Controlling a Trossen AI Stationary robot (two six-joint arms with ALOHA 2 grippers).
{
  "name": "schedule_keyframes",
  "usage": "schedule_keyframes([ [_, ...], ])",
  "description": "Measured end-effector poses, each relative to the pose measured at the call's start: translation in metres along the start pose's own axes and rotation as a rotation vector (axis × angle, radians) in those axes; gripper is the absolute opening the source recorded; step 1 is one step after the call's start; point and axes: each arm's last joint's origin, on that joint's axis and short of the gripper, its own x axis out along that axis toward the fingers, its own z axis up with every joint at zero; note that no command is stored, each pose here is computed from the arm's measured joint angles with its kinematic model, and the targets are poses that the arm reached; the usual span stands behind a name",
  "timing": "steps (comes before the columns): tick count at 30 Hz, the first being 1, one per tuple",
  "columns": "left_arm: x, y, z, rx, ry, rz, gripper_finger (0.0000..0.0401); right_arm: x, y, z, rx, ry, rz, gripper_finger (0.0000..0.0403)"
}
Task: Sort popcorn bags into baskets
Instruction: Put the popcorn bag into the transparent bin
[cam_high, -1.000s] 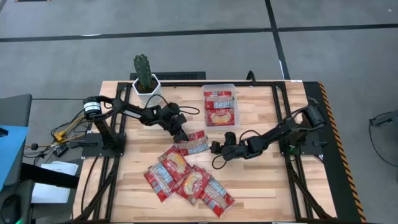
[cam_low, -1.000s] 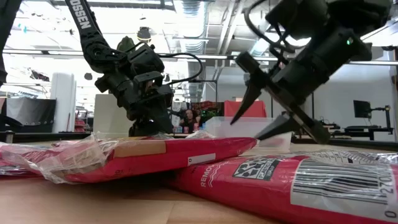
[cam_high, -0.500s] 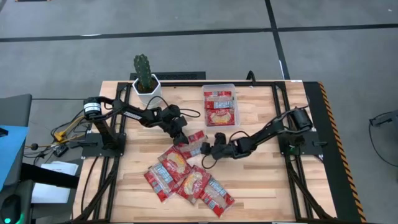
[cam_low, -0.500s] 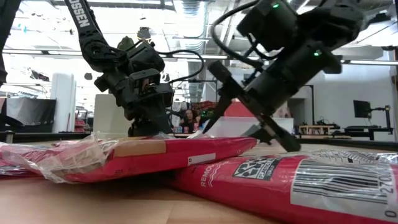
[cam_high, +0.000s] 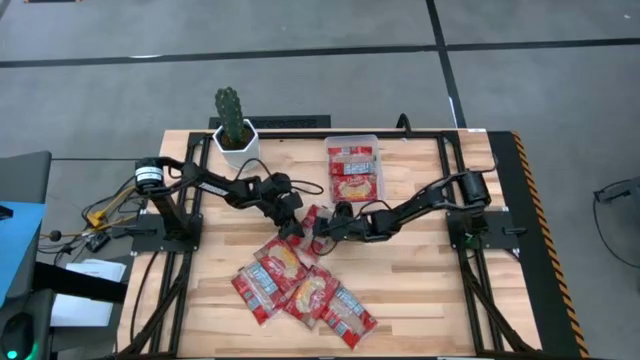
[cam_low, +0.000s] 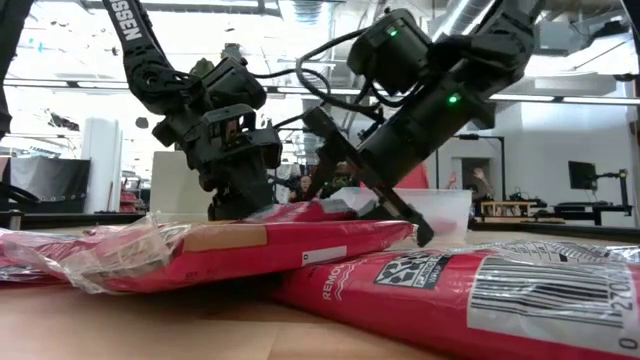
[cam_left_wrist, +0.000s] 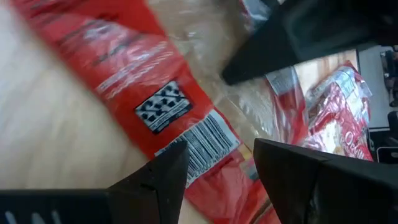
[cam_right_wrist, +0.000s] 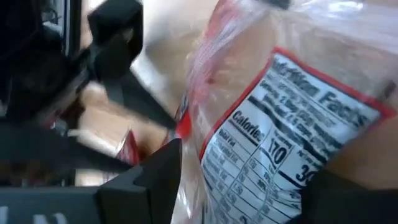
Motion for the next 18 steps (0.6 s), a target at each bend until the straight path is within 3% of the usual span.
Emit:
schedule_keyframes([
  [5,0.003,-0.005,-0.002,0.007,0.009,-0.013,0.0178,0.003,0.007,0.002,-0.083,0.004,-0.023,0.0192],
  [11,0.003,-0.006,-0.002,-0.018,0.014,-0.027,0.0178,0.003,0.017,0.003,-0.115,0.022,-0.003,0.0105],
  [18,0.002,-0.008,-0.003,-0.088,0.073,-0.147,0.0178,0.000,0.020,-0.004,-0.132,0.039,0.019,0.0038],
])
